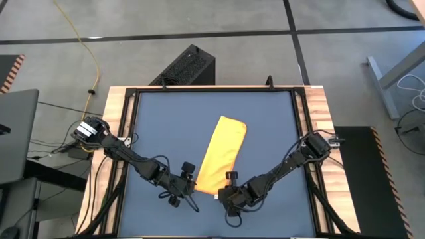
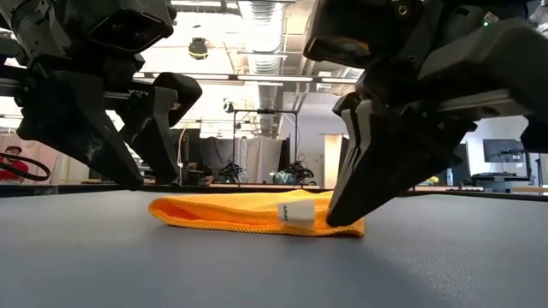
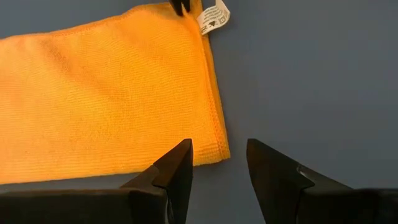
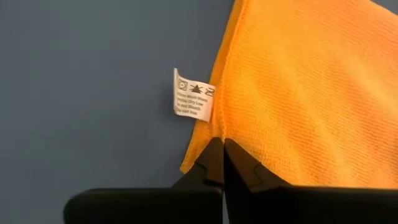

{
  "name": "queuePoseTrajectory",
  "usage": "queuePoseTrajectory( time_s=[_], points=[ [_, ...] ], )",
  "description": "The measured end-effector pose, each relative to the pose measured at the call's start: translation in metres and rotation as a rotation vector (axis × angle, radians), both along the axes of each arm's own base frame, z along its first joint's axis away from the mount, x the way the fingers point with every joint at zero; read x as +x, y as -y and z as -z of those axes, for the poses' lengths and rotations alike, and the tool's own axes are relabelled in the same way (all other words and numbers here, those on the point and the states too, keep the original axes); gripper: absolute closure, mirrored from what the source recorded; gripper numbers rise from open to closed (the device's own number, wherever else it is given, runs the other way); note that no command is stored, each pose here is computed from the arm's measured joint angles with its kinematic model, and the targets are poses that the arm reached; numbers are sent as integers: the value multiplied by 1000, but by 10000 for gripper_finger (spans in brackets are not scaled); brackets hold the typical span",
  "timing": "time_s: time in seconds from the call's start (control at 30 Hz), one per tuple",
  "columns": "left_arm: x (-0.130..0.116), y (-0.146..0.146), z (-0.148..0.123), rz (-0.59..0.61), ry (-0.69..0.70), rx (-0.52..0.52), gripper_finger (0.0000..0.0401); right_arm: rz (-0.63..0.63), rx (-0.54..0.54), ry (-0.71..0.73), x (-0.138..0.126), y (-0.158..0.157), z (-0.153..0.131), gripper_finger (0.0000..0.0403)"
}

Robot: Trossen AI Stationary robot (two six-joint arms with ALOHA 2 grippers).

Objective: Roll towel
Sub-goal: Roll the orange microfiber towel

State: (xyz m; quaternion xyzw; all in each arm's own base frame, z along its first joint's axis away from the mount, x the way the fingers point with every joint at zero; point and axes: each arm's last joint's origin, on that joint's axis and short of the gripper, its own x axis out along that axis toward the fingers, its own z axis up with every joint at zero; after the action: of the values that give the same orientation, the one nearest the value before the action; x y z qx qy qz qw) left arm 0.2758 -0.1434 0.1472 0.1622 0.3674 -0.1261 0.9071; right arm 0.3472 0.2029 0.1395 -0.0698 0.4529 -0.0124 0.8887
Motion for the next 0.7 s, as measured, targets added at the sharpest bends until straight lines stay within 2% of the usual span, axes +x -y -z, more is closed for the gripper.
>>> queuePoseTrajectory(
  time_s=[0.2, 0.4, 0.5, 0.7],
  points=[
    [0, 0, 0, -11, -1, -10, 260, 9, -32, -14, 0, 1, -2, 390],
    [0, 0, 0, -18, -1, -18, 260, 0, -75, -30, 6, -2, -23, 390],
    [0, 0, 0, -23, 1, -24, 260, -5, -72, -42, 8, -4, -30, 390],
    [0, 0, -1, -31, 1, -33, 260, -23, -55, -96, 1, -9, -27, 390]
  ],
)
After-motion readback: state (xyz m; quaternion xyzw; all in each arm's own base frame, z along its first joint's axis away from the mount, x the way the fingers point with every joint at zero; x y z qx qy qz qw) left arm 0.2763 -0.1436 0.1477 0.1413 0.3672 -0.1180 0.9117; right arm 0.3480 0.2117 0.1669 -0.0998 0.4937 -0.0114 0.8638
